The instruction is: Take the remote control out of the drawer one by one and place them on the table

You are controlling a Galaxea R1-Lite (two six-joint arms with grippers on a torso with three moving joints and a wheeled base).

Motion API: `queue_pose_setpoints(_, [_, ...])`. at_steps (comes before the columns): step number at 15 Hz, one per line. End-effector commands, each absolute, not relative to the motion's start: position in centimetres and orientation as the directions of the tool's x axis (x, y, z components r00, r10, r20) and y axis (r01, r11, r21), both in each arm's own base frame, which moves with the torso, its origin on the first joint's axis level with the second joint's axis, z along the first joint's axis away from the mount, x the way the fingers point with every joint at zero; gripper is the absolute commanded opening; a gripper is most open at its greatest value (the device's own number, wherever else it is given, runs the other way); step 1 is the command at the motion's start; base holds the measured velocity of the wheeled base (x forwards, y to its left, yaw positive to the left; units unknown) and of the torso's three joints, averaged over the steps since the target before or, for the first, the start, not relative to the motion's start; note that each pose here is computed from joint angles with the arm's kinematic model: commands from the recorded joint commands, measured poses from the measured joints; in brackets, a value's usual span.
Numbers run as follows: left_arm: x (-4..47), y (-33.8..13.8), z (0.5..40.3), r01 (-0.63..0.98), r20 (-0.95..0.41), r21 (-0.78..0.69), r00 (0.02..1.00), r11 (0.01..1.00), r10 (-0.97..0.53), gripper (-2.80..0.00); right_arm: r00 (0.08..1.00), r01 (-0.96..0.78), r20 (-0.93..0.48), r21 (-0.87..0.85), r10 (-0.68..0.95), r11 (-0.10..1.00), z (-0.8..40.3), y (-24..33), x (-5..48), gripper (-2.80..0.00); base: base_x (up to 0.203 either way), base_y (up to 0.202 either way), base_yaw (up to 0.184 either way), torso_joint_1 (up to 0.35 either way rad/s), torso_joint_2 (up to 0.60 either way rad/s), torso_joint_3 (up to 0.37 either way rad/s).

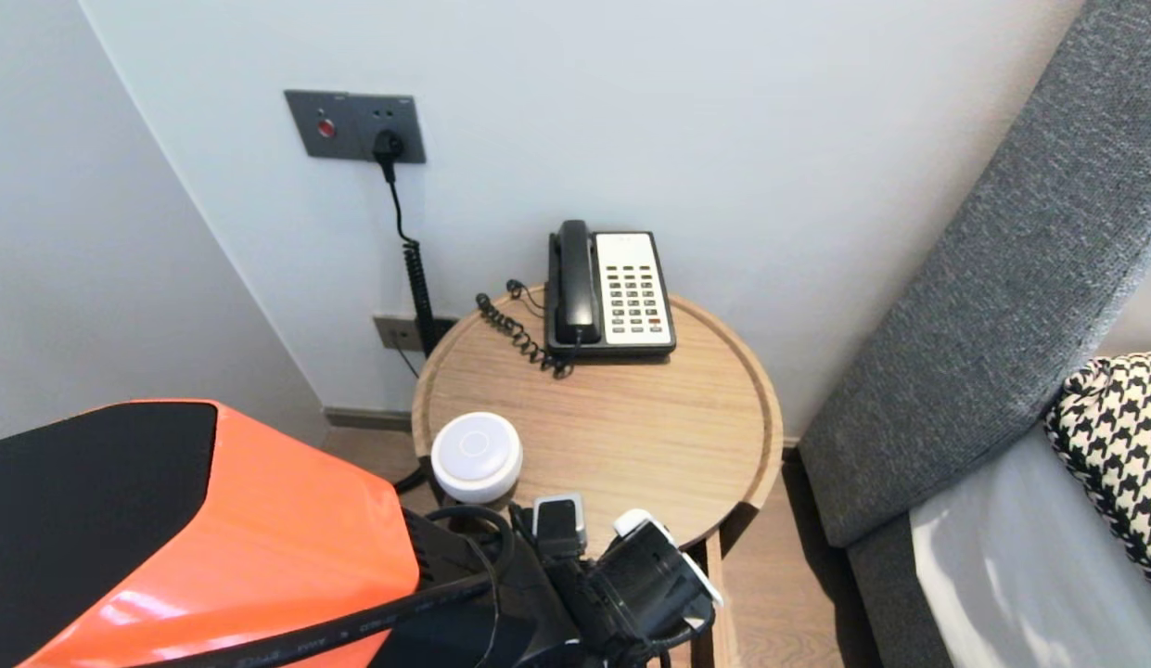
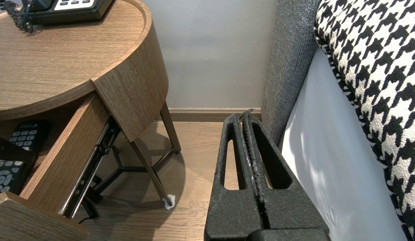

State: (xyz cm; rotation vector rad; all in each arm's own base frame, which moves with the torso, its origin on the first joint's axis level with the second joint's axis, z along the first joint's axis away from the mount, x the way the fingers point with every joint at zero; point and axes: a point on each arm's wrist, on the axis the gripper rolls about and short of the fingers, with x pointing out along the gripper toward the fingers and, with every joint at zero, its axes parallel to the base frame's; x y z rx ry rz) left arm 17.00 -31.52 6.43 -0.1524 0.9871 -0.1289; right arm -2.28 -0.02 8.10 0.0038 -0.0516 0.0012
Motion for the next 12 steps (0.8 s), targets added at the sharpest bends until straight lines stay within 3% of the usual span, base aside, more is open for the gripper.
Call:
queue_pose_setpoints(1, [16.90,-31.49,5.91,0.035,-0.823,-0.178,0.542,0.983,-0.169,0.00,1.000,-0.002,0.026,0.003,0.002,1.000,7.42,-0.02,-2.08,-2.80,0.000,0.000,0.000,0.000,0.00,0.000])
queue_pose_setpoints(6, [16.72,-31.54,5.84,0.040,-0.824,-0.176,0.541,0.984,-0.169,0.00,1.000,-0.002,0.026,0.003,0.002,1.000,7.42,-0.02,-2.08,-2.80,0.000,0.000,0.000,0.000,0.00,0.000])
queue_pose_setpoints(7, [16.72,-31.54,5.84,0.040,-0.824,-0.176,0.541,0.984,-0.169,-2.80,1.000,-0.002,0.026,0.004,0.002,1.000,7.42,-0.02,-2.08,-2.80,0.000,0.000,0.000,0.000,0.00,0.000])
queue_pose_setpoints(12, [16.64,-31.49,5.95,0.041,-0.823,-0.177,0.542,0.983,-0.171,-2.80,1.000,-0.002,0.026,0.003,0.002,1.000,7.42,-0.02,-2.08,-2.80,0.000,0.000,0.000,0.000,0.00,0.000])
